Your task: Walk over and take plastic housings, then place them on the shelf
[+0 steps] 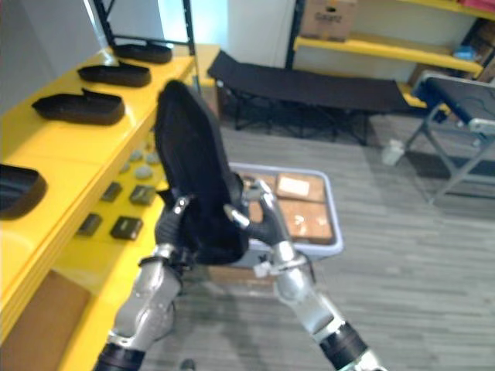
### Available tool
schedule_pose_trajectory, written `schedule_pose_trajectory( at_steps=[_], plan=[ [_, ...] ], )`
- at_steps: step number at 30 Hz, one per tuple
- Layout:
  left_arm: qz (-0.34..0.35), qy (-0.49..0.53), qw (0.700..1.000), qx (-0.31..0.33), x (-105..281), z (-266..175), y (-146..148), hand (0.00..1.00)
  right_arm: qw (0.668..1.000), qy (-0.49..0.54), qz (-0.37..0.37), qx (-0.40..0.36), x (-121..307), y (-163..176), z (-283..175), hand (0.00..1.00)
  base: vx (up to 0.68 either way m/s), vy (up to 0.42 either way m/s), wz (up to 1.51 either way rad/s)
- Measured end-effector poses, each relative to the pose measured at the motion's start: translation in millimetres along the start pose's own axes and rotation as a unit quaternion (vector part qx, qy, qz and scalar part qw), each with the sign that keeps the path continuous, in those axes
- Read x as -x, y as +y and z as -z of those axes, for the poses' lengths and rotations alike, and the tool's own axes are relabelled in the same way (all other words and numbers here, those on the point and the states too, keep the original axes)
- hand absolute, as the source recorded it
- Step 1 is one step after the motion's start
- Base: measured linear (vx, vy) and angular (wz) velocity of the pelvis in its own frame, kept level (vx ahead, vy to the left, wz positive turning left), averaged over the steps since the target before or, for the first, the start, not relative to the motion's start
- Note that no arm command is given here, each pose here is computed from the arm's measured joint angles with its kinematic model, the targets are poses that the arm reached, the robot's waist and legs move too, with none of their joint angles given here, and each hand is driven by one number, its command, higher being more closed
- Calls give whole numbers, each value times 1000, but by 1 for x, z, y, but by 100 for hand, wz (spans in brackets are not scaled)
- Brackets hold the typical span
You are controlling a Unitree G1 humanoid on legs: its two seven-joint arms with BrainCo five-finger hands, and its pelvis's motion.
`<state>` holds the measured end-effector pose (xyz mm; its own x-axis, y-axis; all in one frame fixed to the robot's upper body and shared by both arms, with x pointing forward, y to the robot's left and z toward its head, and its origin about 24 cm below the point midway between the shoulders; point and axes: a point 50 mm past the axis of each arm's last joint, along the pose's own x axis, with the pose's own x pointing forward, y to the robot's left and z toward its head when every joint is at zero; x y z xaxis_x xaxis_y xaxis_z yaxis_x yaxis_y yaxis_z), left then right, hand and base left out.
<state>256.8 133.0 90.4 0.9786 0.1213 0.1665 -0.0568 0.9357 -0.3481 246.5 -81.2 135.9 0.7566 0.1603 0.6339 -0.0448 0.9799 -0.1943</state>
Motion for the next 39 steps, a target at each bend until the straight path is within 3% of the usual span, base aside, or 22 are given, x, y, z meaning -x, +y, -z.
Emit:
schedule_pose_trajectory(
  at_steps=[5,12,16,18,23,26,29,34,39],
  plan=[
    [-93,-45,994,-37,3,-10,29,100,987,-37,158,-20,-4,-64,-16,0,-15,7,-14],
    [-272,-104,955,-63,22,-25,72,100,918,49,386,-77,75,-137,-1,0,7,14,-22],
    [-283,-165,944,-45,31,-42,75,100,893,125,430,-43,111,-146,18,0,19,10,-14],
    [-274,-190,942,-40,40,-49,73,100,866,212,448,-74,143,-139,45,0,13,4,-7],
    [-278,-140,949,-46,66,-31,79,100,764,341,475,-273,219,-111,88,0,8,6,2],
    [-291,-129,946,-57,73,-28,85,100,777,331,447,-295,216,-109,89,0,-3,6,10],
    [-320,-144,933,-82,77,-35,97,100,811,311,403,-288,192,-111,91,0,-30,-1,29],
    [-415,-222,873,-131,94,-72,124,100,864,286,345,-229,131,-102,96,0,-17,-10,65],
    [-463,-246,835,-169,120,-88,137,100,887,270,260,-270,89,-63,98,0,9,-19,62]
  ],
)
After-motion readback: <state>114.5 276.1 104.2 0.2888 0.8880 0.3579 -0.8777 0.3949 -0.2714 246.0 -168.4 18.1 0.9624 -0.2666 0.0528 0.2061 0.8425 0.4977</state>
